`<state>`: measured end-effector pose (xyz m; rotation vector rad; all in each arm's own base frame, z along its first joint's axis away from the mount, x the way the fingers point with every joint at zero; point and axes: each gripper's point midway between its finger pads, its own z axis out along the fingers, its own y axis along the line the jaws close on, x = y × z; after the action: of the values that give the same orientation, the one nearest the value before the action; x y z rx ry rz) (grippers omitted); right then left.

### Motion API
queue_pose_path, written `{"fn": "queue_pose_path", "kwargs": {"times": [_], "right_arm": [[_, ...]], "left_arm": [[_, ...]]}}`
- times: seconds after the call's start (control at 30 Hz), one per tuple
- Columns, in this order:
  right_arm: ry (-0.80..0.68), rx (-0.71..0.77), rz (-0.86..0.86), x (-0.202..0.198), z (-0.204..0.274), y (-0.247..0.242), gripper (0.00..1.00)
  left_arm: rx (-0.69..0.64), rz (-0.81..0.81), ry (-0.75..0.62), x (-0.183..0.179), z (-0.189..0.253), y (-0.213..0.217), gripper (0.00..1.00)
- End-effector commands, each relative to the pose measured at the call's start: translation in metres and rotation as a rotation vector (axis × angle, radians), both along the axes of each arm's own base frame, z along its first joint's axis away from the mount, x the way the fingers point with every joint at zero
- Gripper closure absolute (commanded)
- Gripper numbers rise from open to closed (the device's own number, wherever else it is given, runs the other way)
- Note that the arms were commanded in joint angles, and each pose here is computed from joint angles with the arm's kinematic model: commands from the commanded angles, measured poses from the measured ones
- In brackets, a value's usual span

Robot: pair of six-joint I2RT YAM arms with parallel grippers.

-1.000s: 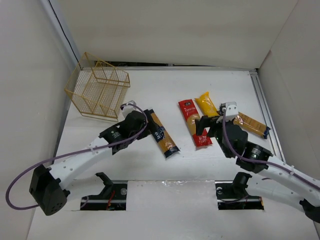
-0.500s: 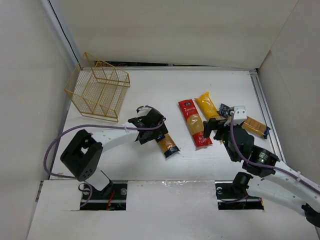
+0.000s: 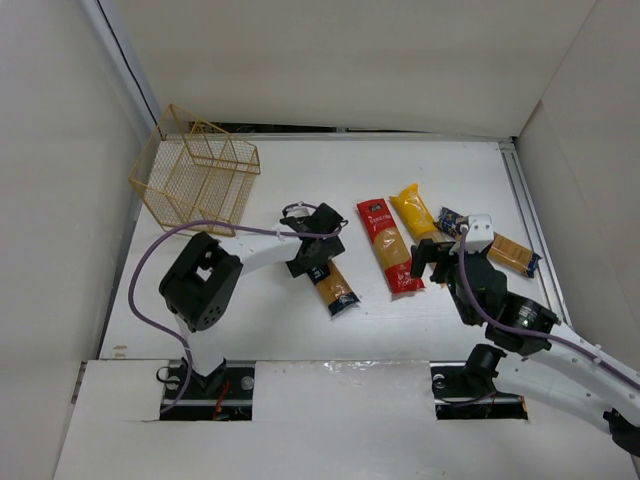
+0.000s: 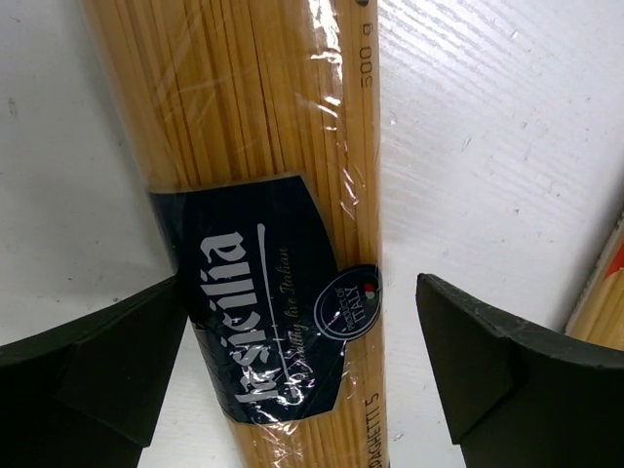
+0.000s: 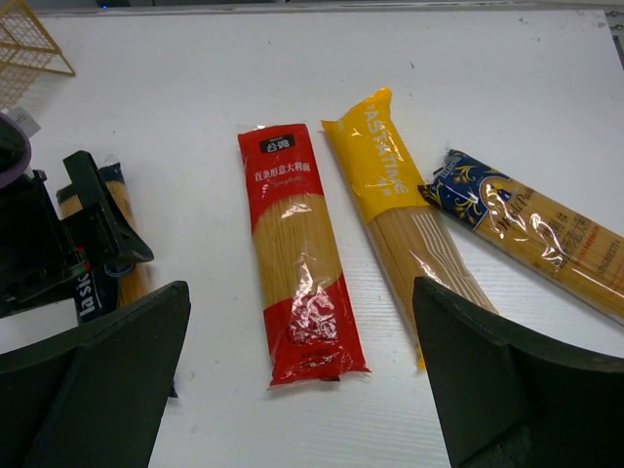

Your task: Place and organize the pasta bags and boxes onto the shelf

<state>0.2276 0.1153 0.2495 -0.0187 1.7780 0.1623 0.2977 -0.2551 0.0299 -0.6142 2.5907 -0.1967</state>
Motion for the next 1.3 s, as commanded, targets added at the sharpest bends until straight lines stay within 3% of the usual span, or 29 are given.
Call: {"fn": "queue_pose_path", "kwargs": {"times": [0.0, 0.07, 0.1, 0.13, 0.17, 0.3, 0.4, 0.43, 0.47, 0.6, 0.7, 0.77, 0.83, 0.87, 0.93, 0.97, 1.07, 1.1, 1.2, 1.27], "right_arm": [[-0.018, 0.014, -0.029, 0.002, 0.004, -0.005, 0.00], [-0.018, 0.014, -0.029, 0.002, 0.004, -0.005, 0.00], [-0.018, 0.014, -0.029, 0.002, 0.004, -0.005, 0.00], [-0.018, 0.014, -0.029, 0.002, 0.004, -0.005, 0.00], [-0.012, 0.007, -0.029, 0.001, 0.003, -0.006, 0.00], [-0.014, 0.005, -0.038, 0.001, 0.003, -0.007, 0.00], [-0.019, 0.022, -0.040, 0.001, 0.005, -0.008, 0.00], [-0.019, 0.022, -0.040, 0.001, 0.005, -0.008, 0.00], [-0.019, 0.022, -0.040, 0.001, 0.005, -0.008, 0.00], [-0.022, 0.042, -0.033, -0.001, 0.007, -0.007, 0.00], [-0.023, 0.044, -0.033, -0.002, 0.007, -0.009, 0.00], [-0.029, 0.042, -0.031, -0.003, 0.009, -0.011, 0.00], [-0.034, 0.050, -0.031, -0.002, 0.011, -0.010, 0.00], [-0.034, 0.050, -0.031, -0.002, 0.011, -0.010, 0.00], [-0.040, 0.058, -0.031, -0.002, 0.013, -0.009, 0.00], [-0.047, 0.055, -0.029, -0.002, 0.015, -0.011, 0.00], [-0.064, 0.045, -0.010, 0.000, 0.015, -0.007, 0.00], [-0.071, 0.044, -0.009, -0.001, 0.015, -0.008, 0.00], [-0.090, 0.043, 0.004, 0.000, 0.020, -0.005, 0.00], [-0.095, 0.013, 0.000, 0.001, 0.020, -0.008, 0.00]], "left_arm": [[0.019, 0.066, 0.068, -0.003, -0.016, 0.014, 0.00], [0.023, 0.056, 0.099, -0.005, -0.029, 0.017, 0.02], [0.011, 0.038, 0.103, -0.006, -0.032, 0.015, 0.13], [0.004, 0.047, 0.108, -0.005, -0.032, 0.017, 0.13], [0.005, 0.039, 0.106, -0.005, -0.035, 0.018, 0.28], [-0.014, 0.005, 0.118, -0.004, -0.037, 0.019, 0.55], [-0.006, -0.005, 0.117, -0.002, -0.037, 0.023, 0.70], [0.009, -0.025, 0.124, -0.004, -0.040, 0.024, 0.94], [0.008, -0.038, 0.114, 0.000, -0.037, 0.022, 1.00], [0.037, -0.080, 0.041, 0.013, -0.012, 0.024, 1.00], [0.059, -0.125, -0.147, 0.034, 0.050, 0.019, 1.00], [0.048, -0.167, -0.347, 0.045, 0.116, 0.010, 1.00], [0.084, -0.147, -0.513, 0.055, 0.166, 0.019, 1.00], [0.075, -0.122, -0.665, 0.061, 0.216, 0.029, 1.00], [0.078, -0.101, -0.811, 0.061, 0.260, 0.043, 1.00], [0.027, -0.042, -0.958, 0.057, 0.303, 0.057, 1.00], [0.133, 0.056, -1.171, 0.044, 0.354, 0.101, 1.00], [0.083, 0.147, -1.295, 0.033, 0.381, 0.119, 1.00], [0.195, 0.336, -1.370, 0.030, 0.415, 0.176, 1.00], [0.304, 0.509, -1.347, 0.039, 0.425, 0.227, 1.00]]}}
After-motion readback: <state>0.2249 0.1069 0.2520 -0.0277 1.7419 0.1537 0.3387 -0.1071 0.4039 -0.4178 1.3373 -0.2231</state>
